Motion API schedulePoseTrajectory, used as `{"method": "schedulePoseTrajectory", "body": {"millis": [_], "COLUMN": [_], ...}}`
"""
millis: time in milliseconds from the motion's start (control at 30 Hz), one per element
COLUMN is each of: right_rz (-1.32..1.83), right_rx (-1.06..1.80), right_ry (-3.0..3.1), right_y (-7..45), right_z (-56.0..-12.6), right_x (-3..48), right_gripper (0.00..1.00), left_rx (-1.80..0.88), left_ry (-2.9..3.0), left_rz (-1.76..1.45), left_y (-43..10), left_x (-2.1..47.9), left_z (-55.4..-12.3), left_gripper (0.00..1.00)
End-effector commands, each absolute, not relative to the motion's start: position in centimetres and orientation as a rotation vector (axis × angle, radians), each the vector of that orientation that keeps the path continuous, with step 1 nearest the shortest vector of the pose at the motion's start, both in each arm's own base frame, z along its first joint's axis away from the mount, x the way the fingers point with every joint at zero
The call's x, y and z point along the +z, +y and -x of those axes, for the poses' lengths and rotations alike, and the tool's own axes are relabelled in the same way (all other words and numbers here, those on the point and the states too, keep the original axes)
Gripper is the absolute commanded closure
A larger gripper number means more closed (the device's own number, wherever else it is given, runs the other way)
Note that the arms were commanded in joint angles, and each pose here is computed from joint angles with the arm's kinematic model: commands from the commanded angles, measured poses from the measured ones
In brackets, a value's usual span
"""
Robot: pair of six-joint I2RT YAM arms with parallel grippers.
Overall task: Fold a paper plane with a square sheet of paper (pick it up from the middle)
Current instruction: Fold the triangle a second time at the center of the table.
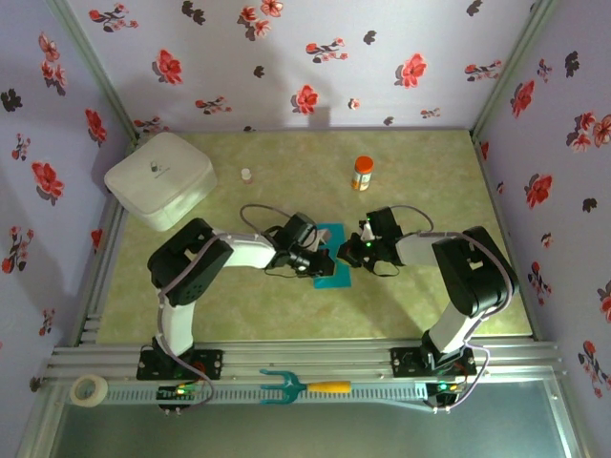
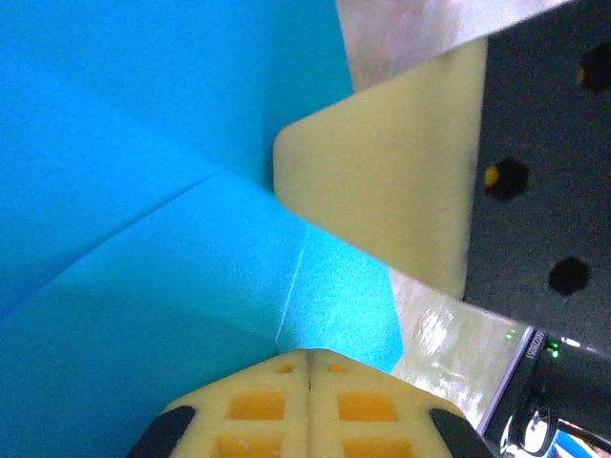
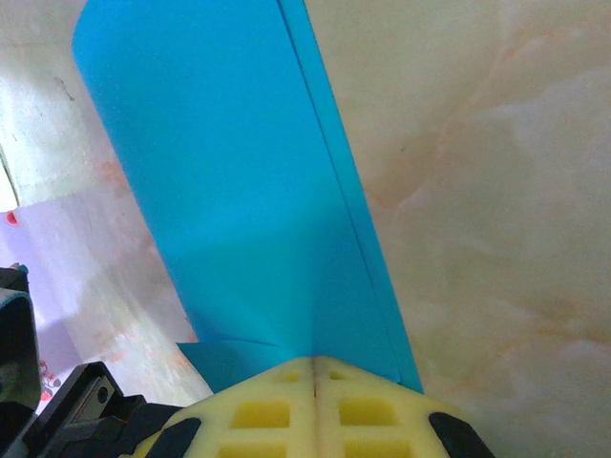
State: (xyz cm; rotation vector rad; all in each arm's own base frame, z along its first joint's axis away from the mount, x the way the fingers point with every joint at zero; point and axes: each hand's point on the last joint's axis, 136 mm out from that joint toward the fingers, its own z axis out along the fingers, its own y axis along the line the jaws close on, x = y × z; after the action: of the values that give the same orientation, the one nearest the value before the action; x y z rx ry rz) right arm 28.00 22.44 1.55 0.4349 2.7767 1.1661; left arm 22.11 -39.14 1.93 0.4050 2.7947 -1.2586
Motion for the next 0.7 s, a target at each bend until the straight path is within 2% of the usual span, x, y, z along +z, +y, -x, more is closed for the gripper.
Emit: {"method": "schedulePoseTrajectory", "body": {"millis": [0,667], "right_rz": [-0.552,-0.553], "right_rx": [1.003,1.002], "right_ry": [2.881,2.871], "right_y": [20.0,19.9], "right_z": [-26.2,-26.4], "right_x": [-1.5,-1.2], "right_gripper": [1.00,1.00], "left_rx": [-1.204,-1.166], "left_ry": [2.925,2.961], "left_rz": [-0.350,-0.352], "left_y": [-36.9,-33.7], "left_x": [0.4,0.9], "left_z": [-20.0,-17.0], "left_gripper": [1.00,1.00]}}
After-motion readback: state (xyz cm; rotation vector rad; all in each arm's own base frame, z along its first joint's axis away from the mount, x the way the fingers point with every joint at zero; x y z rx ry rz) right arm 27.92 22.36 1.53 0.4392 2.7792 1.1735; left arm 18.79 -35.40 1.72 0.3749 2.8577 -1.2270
